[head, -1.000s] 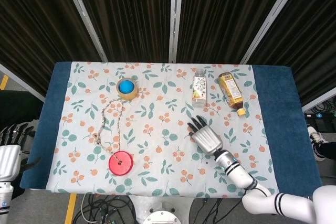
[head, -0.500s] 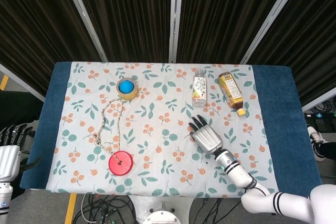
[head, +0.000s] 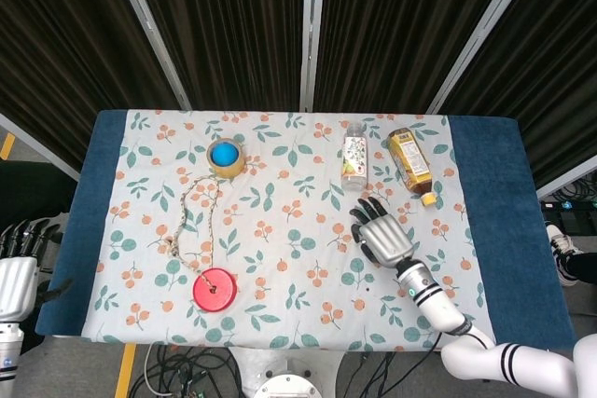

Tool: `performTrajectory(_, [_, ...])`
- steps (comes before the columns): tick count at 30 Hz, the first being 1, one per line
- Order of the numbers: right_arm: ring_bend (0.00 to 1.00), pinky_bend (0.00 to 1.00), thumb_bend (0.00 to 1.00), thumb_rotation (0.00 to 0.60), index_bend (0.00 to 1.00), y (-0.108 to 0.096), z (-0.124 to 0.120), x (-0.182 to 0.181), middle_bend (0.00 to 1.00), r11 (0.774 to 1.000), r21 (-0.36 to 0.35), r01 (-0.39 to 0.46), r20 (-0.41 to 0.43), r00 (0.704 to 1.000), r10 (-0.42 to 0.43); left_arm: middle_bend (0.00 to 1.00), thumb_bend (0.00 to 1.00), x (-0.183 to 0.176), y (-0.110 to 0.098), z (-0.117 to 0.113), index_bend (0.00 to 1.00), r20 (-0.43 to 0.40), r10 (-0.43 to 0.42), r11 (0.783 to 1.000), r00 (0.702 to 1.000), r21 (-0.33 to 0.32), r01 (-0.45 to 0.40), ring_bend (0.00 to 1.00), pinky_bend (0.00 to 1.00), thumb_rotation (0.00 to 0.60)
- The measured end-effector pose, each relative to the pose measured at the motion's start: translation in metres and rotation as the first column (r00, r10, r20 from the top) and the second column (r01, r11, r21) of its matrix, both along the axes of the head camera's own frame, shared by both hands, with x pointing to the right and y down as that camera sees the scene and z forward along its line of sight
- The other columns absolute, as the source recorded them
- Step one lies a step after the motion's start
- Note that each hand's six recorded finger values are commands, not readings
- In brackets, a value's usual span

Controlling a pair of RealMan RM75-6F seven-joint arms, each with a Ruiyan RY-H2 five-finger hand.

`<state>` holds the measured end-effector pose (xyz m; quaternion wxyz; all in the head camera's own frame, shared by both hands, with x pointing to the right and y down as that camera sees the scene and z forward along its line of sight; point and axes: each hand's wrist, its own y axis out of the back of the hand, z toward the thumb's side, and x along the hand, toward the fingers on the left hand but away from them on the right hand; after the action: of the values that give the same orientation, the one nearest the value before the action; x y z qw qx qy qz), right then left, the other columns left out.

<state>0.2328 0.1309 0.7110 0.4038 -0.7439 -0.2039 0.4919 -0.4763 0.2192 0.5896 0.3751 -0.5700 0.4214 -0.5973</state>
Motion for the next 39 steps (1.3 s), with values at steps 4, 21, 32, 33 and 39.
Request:
performTrajectory(4, [0.0, 0.0, 0.35, 0.6, 0.61, -0.004, -0.002, 0.013, 0.19, 0.998, -0.016, -0.057, 0.023, 0.998, 0.058, 0.1, 0.13, 0.001, -0.001, 0.0, 0.16, 0.001, 0.003, 1.0, 1.0, -0.002, -0.003, 0.0, 0.0, 0.6])
performTrajectory(21, [0.0, 0.0, 0.35, 0.6, 0.57, -0.007, -0.007, 0.044, 0.19, 0.992, -0.007, -0.129, 0.035, 0.991, 0.129, 0.1, 0.13, 0.003, -0.005, 0.001, 0.16, 0.004, 0.012, 1.0, 1.0, -0.004, -0.012, 0.0, 0.0, 0.6])
performTrajectory(32, [0.0, 0.0, 0.35, 0.6, 0.4, -0.013, -0.032, 0.044, 0.19, 0.989, 0.049, -0.14, 0.108, 0.985, 0.134, 0.1, 0.13, 0.004, -0.006, -0.001, 0.16, 0.005, 0.015, 1.0, 1.0, 0.004, -0.015, 0.0, 0.0, 0.6])
performTrajectory(33, [0.0, 0.0, 0.35, 0.6, 0.38, -0.014, -0.038, 0.047, 0.19, 0.987, 0.061, -0.147, 0.118, 0.983, 0.139, 0.1, 0.13, 0.004, -0.006, -0.001, 0.16, 0.004, 0.016, 1.0, 1.0, 0.005, -0.016, 0.0, 0.0, 0.6])
performTrajectory(39, [0.0, 0.0, 0.35, 0.6, 0.25, -0.014, -0.082, 0.093, 0.17, 0.96, 0.164, -0.226, 0.134, 0.969, 0.206, 0.1, 0.13, 0.005, -0.008, -0.002, 0.15, 0.006, 0.021, 1.0, 1.0, 0.012, -0.021, 0.0, 0.0, 0.6])
